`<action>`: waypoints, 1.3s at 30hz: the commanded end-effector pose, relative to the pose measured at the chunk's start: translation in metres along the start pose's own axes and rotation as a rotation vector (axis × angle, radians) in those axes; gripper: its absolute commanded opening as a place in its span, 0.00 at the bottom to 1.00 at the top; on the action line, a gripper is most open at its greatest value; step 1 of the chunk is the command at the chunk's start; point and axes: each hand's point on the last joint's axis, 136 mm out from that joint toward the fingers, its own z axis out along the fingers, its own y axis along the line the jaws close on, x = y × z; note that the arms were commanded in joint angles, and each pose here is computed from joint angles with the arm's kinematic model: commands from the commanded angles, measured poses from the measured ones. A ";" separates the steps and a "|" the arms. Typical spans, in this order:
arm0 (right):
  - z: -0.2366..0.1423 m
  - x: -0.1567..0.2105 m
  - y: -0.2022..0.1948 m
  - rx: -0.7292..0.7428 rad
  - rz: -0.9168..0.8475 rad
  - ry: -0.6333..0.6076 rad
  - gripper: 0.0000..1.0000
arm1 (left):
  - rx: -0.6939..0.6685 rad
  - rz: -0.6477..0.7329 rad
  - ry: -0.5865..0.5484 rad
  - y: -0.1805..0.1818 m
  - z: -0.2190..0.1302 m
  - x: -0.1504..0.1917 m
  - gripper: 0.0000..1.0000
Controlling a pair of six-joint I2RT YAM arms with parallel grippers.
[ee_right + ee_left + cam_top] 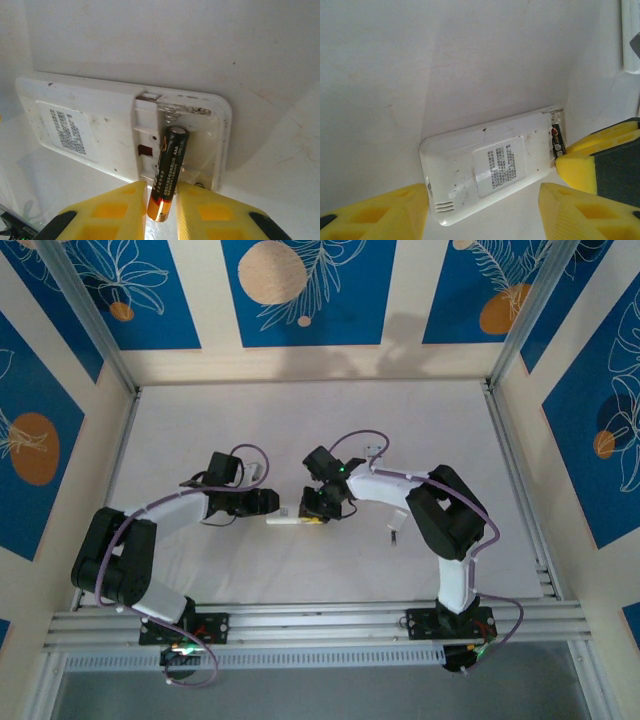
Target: Load the batteries into the remote control
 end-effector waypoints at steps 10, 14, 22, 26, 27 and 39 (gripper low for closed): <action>-0.010 -0.007 0.002 0.021 -0.026 -0.017 0.22 | 0.024 0.019 -0.001 -0.005 -0.001 -0.001 0.60; -0.010 -0.003 0.003 0.020 -0.043 -0.009 0.22 | 0.020 0.019 -0.004 -0.004 -0.002 -0.002 0.60; -0.021 -0.004 0.008 0.009 -0.070 -0.041 0.24 | 0.018 0.015 0.000 -0.003 -0.001 0.001 0.60; -0.029 -0.012 0.006 0.014 -0.067 -0.073 0.25 | 0.020 0.016 -0.002 -0.003 -0.001 0.001 0.60; -0.029 -0.013 0.004 0.015 -0.065 -0.078 0.25 | 0.020 0.017 -0.003 -0.003 -0.002 0.001 0.60; -0.010 -0.012 0.001 -0.006 -0.024 -0.034 0.20 | 0.014 0.018 0.004 -0.001 -0.001 0.003 0.60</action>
